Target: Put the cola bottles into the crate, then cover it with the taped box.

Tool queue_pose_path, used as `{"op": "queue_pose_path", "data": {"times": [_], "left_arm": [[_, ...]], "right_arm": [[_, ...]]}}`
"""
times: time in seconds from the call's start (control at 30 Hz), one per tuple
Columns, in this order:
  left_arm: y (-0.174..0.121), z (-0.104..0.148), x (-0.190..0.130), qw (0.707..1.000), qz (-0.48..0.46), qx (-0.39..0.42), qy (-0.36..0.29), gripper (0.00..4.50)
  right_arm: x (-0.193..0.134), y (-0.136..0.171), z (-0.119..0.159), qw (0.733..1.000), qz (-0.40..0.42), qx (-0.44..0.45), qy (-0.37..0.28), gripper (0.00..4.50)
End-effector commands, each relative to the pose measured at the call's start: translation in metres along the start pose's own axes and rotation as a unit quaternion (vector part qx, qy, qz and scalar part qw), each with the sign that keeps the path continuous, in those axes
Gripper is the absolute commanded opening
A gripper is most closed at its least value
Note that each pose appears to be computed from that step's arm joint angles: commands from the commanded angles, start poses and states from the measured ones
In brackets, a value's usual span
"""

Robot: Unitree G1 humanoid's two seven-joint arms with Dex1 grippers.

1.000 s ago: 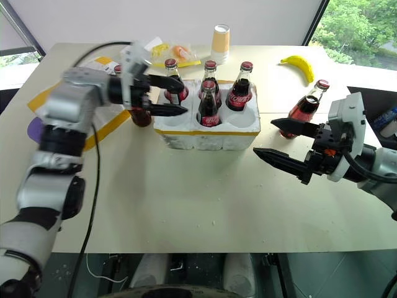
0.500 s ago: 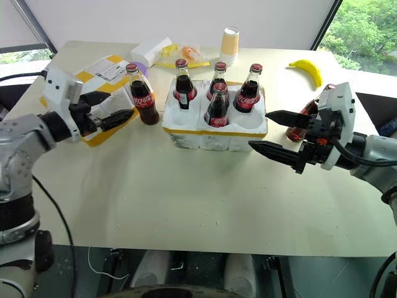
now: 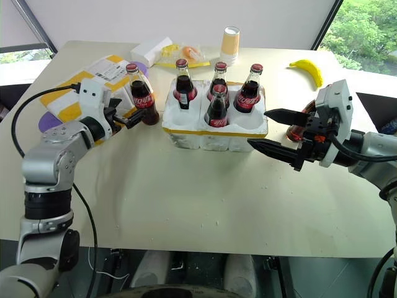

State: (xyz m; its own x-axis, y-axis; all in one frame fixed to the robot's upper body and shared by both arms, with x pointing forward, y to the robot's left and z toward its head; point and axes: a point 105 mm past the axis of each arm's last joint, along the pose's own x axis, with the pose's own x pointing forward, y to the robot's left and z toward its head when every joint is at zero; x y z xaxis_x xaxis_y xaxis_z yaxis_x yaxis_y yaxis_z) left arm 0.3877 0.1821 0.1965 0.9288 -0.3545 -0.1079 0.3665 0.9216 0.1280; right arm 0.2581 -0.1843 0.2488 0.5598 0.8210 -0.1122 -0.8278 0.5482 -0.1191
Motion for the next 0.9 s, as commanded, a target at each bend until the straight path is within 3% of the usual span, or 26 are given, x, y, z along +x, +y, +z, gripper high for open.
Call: {"op": "queue_pose_path", "data": {"times": [0.03, 0.5, 0.6, 0.67, 0.9], "left_arm": [[0.003, 0.012, 0.012, 0.999, -0.001, 0.02, -0.026, 4.47], [0.007, 0.011, 0.05, 0.999, -0.013, 0.024, -0.028, 4.47], [0.008, 0.01, 0.052, 0.999, -0.016, 0.012, -0.03, 3.71], [0.009, 0.01, 0.051, 0.999, -0.017, 0.013, -0.03, 2.81], [0.025, 0.028, 0.04, 0.999, -0.006, 0.009, -0.05, 2.79]], "right_arm": [[-0.003, 0.004, 0.013, 0.999, -0.001, -0.026, -0.018, 4.5], [0.0, 0.007, 0.014, 0.999, 0.005, -0.023, -0.027, 4.5], [0.0, 0.007, 0.014, 0.999, 0.005, -0.022, -0.027, 4.5], [-0.001, 0.007, 0.014, 0.999, 0.004, -0.022, -0.027, 4.5], [-0.002, 0.007, 0.013, 0.999, 0.004, -0.019, -0.026, 4.5]]}}
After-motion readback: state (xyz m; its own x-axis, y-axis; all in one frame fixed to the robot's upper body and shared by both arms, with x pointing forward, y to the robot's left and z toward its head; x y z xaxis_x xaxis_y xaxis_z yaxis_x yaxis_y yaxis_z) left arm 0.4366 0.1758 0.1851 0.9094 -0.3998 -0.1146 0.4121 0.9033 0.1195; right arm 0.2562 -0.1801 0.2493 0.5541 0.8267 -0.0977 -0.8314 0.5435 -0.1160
